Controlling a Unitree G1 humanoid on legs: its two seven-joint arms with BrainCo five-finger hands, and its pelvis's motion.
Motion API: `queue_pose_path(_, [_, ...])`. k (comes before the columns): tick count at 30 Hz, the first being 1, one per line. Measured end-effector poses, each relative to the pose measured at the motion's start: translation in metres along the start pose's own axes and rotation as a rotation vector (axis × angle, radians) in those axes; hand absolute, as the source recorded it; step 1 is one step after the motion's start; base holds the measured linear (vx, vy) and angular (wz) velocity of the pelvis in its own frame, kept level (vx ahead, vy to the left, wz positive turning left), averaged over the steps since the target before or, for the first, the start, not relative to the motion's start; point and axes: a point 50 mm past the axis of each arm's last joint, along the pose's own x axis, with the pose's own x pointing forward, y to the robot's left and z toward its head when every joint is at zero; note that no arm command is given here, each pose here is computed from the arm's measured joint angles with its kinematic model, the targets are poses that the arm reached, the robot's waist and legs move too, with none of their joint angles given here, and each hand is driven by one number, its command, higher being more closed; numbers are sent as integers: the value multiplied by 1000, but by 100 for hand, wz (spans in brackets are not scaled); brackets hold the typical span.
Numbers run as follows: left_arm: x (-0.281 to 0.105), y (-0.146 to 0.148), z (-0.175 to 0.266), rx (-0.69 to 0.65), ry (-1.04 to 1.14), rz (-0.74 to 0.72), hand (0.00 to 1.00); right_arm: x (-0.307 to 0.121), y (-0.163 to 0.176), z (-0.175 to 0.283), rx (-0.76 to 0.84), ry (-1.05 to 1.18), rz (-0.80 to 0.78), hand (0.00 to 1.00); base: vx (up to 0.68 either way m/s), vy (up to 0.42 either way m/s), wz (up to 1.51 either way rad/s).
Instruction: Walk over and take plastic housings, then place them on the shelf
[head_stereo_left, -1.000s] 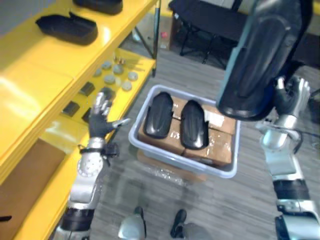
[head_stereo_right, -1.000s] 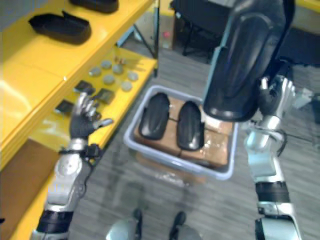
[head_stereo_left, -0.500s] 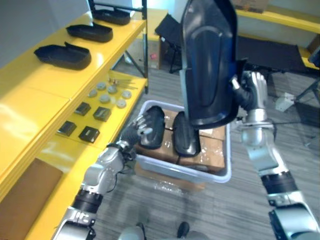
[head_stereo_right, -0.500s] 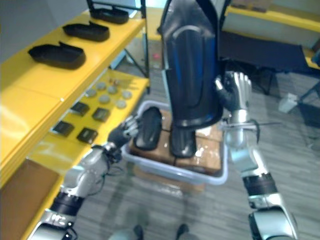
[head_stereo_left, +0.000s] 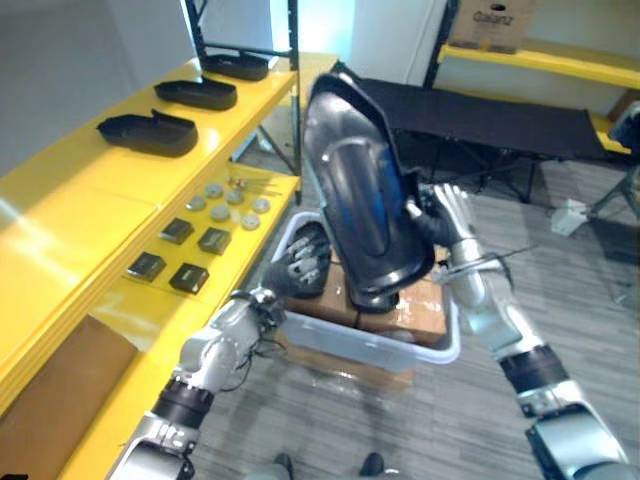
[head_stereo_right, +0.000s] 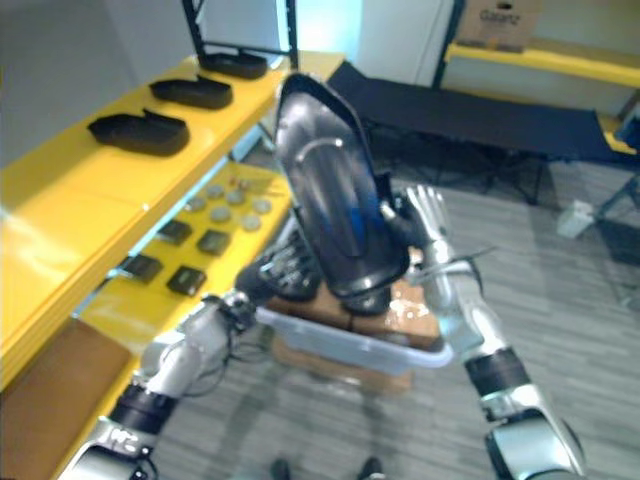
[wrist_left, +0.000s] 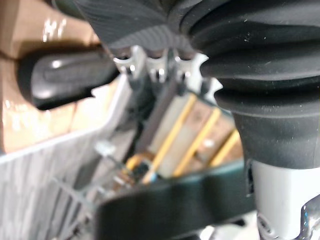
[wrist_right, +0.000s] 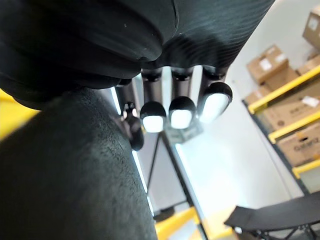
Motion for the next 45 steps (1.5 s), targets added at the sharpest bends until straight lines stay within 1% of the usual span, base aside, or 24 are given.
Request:
queue_pose_path(4, [6, -7, 3, -6, -17, -24, 0, -3, 14, 0, 8, 14, 52, 100, 0, 8, 0])
queue_pose_path(11, [10, -16, 1, 12, -12, -51, 0, -4, 24, 1, -12, 8, 100, 100, 4, 14, 1])
queue_pose_path(20, [14, -23, -9, 82, 22, -45, 0, 1, 38, 14, 4, -24, 142, 100, -2, 3, 0])
queue_pose_path(23, [15, -23, -11, 140, 31, -17, 0, 2, 45, 18, 15, -30, 163, 100, 0, 0, 0])
queue_pose_path(25, [16, -24, -12, 151, 36, -15, 0, 2, 45, 18, 16, -29, 165, 100, 0, 0, 0])
queue_pose_path(26, [15, -22, -12, 182, 38, 4, 0, 2, 46, 18, 19, -28, 165, 100, 0, 0, 0])
queue_pose_path(29, [16, -22, -13, 197, 38, 33, 0, 1, 47, 18, 20, -25, 168, 100, 0, 0, 0])
queue_pose_path(30, [16, -21, -13, 222, 37, 54, 0, 1, 47, 18, 21, -23, 169, 100, 0, 0, 0])
queue_pose_path(40, [14, -14, -11, 252, -17, 178, 0, -1, 50, 20, 39, -30, 153, 100, 0, 0, 0])
queue_pose_path(45, [6, -7, -14, 214, -48, 232, 0, -8, 50, 24, 72, -73, 117, 100, 0, 0, 0])
